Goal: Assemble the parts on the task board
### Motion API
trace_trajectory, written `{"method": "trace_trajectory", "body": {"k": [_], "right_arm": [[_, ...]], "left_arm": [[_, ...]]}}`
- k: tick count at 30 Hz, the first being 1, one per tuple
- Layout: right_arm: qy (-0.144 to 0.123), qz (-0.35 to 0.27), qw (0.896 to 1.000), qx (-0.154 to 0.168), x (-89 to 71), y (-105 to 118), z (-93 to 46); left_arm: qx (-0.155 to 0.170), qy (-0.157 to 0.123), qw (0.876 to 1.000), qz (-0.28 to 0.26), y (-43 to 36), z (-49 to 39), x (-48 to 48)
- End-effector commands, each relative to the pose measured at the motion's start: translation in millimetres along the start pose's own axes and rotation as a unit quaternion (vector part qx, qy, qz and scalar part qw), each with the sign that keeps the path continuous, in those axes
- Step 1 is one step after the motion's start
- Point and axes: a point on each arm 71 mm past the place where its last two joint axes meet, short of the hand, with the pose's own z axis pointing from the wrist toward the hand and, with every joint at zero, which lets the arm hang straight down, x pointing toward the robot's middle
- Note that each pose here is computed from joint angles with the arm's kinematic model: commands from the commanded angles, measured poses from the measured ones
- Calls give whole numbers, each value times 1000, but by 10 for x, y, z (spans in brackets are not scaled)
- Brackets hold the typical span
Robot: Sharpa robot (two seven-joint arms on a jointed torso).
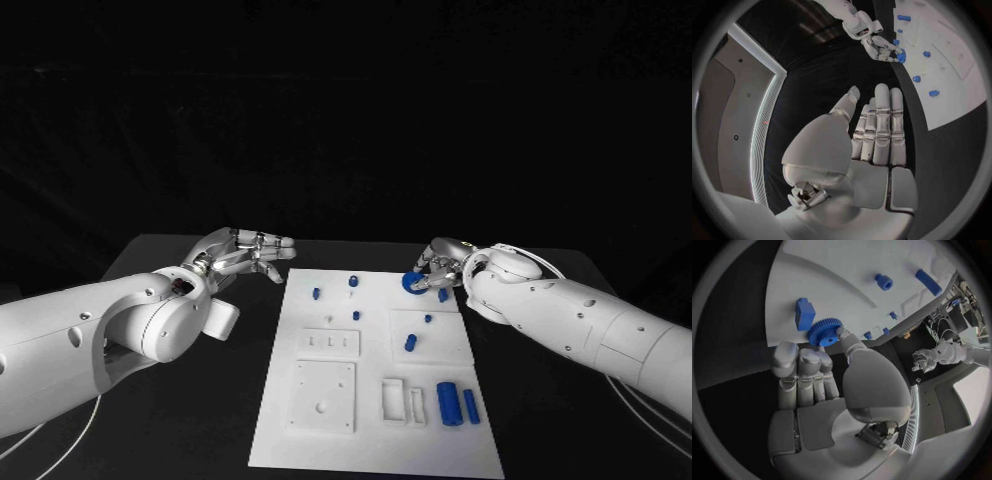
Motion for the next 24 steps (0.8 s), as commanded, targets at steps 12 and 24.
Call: {"method": "trace_trajectory", "body": {"k": [12, 24], "right_arm": [[37, -20, 999, 1, 166, -38, -36], [-56, -46, 997, -27, 26, 109, -85]], "left_arm": [[4, 5, 1000, 0, -16, -7, 2], [4, 4, 1000, 0, -18, -15, 2]]}}
